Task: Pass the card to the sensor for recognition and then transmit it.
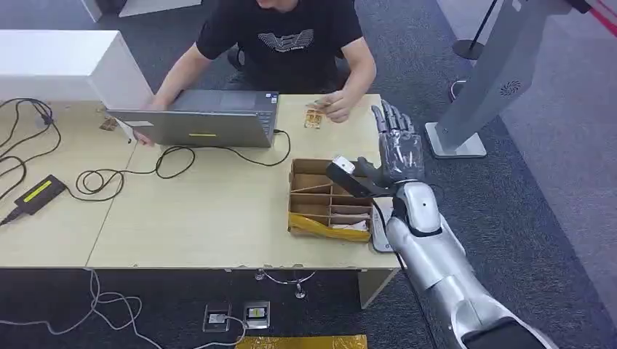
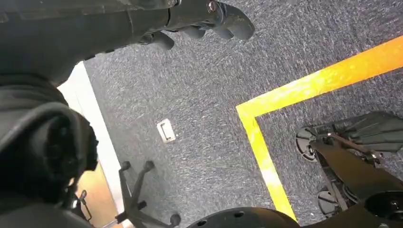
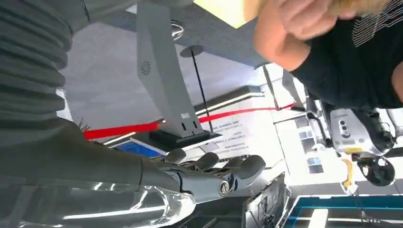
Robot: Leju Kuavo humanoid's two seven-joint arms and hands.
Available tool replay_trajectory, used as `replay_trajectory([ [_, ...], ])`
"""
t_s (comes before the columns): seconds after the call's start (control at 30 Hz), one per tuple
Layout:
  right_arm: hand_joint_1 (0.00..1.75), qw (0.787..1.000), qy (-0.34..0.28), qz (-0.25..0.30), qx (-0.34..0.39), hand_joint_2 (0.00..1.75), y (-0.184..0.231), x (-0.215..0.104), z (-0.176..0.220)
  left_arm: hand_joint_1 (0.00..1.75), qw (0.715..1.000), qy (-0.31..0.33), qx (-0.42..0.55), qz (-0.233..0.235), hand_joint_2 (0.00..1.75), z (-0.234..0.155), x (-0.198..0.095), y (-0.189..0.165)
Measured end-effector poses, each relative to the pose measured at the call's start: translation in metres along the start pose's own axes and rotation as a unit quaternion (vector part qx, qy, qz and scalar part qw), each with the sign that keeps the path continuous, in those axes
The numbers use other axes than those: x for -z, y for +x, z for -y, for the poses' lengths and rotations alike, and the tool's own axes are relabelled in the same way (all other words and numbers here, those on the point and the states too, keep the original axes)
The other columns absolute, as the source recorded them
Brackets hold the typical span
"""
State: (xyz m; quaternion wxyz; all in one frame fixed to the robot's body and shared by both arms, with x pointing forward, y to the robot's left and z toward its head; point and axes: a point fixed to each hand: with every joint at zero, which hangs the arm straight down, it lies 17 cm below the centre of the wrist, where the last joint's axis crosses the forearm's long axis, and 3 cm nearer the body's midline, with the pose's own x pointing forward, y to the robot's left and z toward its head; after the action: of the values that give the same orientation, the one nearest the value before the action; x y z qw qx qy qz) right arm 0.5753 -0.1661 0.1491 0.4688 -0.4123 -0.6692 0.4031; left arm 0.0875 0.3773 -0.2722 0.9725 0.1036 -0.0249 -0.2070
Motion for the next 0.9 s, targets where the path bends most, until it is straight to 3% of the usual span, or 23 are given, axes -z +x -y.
replay_trajectory([
  [0.23, 0.00, 0.998, 0.042, -0.027, -0.046, 1.75, -0.045, 0.009, 0.006, 0.00, 1.000, -0.002, -0.010, -0.001, 0.00, 0.002, 0.000, 0.000],
  [0.27, 0.00, 0.997, 0.050, -0.036, -0.054, 0.00, -0.063, 0.010, 0.011, 0.00, 1.000, -0.003, -0.013, -0.002, 0.00, 0.002, 0.000, 0.000],
  [0.43, 0.00, 0.987, 0.092, -0.129, 0.007, 0.00, -0.169, 0.013, 0.048, 0.00, 1.000, -0.001, -0.025, -0.012, 0.00, 0.000, 0.000, -0.008],
  [0.57, 0.00, 0.961, 0.093, -0.235, 0.113, 0.00, -0.254, -0.008, 0.079, 0.00, 0.999, 0.002, -0.029, -0.016, 0.00, -0.004, 0.001, -0.010],
  [0.73, 0.00, 0.902, 0.021, -0.375, 0.212, 0.00, -0.375, -0.069, 0.134, 0.00, 0.999, 0.001, -0.035, -0.019, 0.00, -0.005, 0.001, -0.015],
  [0.9, 0.00, 0.846, -0.022, -0.473, 0.243, 0.00, -0.455, -0.158, 0.146, 0.00, 0.999, 0.003, -0.045, -0.013, 0.00, -0.007, 0.001, -0.011],
])
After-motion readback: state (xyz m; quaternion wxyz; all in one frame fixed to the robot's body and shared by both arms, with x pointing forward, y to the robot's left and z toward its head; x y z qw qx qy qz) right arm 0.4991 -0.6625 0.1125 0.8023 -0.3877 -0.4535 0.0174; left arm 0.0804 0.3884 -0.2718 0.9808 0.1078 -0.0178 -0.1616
